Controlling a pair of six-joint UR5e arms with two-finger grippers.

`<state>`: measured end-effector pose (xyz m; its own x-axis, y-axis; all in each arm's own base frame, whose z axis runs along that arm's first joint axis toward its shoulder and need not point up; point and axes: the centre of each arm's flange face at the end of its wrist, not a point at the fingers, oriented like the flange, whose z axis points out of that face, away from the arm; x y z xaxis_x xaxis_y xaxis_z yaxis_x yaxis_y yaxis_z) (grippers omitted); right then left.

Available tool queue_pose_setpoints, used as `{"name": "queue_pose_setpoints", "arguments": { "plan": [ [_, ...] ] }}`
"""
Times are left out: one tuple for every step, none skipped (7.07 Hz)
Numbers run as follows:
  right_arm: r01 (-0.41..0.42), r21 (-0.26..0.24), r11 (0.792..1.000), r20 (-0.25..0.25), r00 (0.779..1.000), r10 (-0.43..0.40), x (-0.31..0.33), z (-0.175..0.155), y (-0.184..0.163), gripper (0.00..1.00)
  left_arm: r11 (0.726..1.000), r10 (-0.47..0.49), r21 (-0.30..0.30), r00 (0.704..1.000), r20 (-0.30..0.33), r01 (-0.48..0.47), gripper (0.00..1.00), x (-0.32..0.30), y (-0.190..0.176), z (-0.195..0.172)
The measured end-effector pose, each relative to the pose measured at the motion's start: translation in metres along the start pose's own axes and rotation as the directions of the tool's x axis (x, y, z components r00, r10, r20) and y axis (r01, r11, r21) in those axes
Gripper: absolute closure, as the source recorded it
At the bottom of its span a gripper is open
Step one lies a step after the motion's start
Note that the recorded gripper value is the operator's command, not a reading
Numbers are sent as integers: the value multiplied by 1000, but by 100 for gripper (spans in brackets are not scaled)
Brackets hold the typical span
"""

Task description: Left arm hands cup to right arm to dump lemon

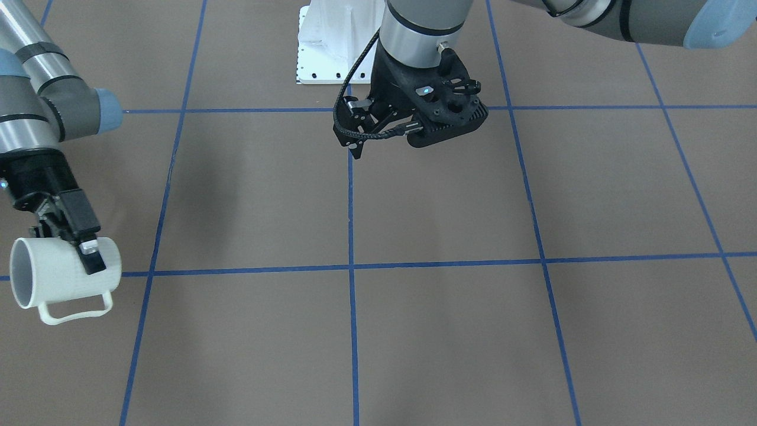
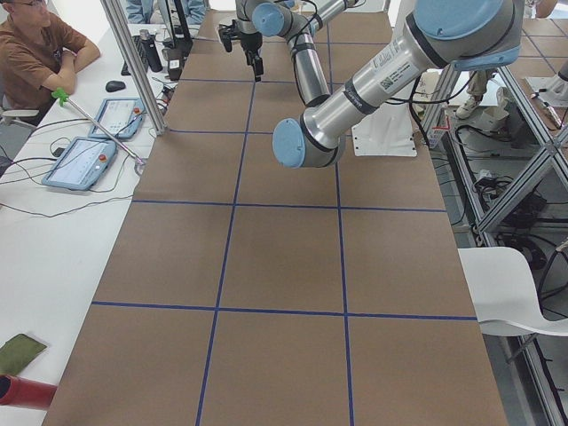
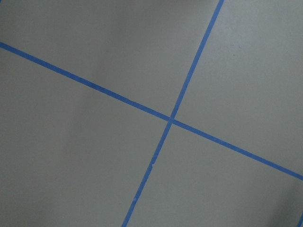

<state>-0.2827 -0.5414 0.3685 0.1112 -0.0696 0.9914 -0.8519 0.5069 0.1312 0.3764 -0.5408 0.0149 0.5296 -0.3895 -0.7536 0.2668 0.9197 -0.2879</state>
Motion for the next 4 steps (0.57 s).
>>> {"name": "queue_pose_setpoints", "arguments": {
  "plan": [
    [71, 12, 997, -17, 997, -71, -36, 13, 35, 55, 1000, 4, 5, 1000, 4, -4, 0, -2, -6, -1],
    [132, 26, 991, -37, 991, -131, -70, 24, 73, 55, 1000, 10, 8, 1000, 8, -10, 0, -4, -12, 0],
    [185, 29, 982, -55, 982, -183, -99, 31, 107, 55, 1000, 25, 7, 1000, 9, -25, 0, -6, -15, -1],
    [248, 25, 968, -65, 967, -246, -121, 33, 138, 55, 999, 36, 4, 999, 11, -36, 1, -6, -16, -1]
  ]
}}
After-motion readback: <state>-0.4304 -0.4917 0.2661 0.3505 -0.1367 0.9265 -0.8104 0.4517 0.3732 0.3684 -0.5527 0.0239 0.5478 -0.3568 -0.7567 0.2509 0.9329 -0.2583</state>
